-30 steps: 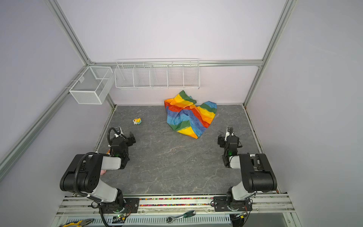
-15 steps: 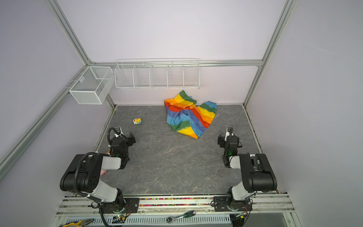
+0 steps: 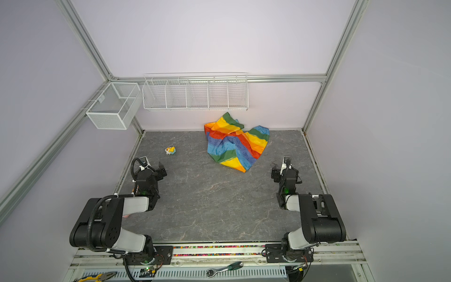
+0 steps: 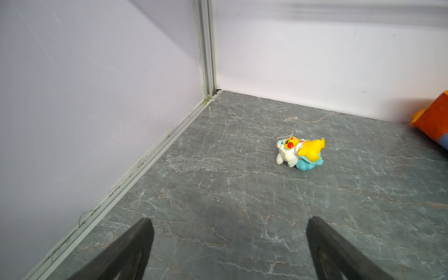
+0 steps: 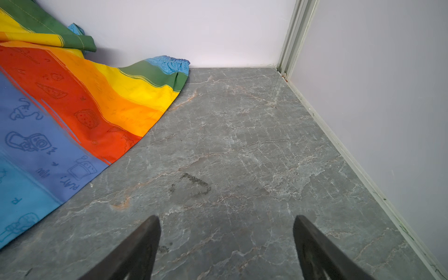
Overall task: Zip up the jacket
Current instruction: 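Reach the right gripper to the rainbow jacket while the left arm rises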
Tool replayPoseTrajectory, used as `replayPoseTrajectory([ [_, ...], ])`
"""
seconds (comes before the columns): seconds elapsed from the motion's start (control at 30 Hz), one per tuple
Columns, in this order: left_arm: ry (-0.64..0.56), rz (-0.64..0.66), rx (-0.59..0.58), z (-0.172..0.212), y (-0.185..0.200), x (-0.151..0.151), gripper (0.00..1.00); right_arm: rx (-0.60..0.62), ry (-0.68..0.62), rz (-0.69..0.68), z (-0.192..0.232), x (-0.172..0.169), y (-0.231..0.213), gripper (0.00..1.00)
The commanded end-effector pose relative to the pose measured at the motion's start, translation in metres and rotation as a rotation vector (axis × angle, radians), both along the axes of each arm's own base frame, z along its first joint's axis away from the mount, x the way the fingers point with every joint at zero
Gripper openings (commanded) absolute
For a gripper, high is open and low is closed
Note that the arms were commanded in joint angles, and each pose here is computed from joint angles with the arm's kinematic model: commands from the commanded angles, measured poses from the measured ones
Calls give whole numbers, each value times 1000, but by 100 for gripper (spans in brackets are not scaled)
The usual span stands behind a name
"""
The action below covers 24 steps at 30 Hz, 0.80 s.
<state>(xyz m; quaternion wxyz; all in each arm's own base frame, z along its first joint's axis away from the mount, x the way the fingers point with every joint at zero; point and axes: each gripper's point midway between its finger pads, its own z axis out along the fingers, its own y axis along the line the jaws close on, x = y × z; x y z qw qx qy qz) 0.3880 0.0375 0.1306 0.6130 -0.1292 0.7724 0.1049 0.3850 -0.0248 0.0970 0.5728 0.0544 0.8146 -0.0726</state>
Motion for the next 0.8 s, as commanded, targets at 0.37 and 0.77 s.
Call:
replayPoseTrajectory([
  [0.37,-174,219,-198,109,30,-33,99,181,-11,-279,93,-15,-33,88],
  [0.77,-378,187,-566,184,24,-118,99,495,134,-120,151,-2,-4,89],
])
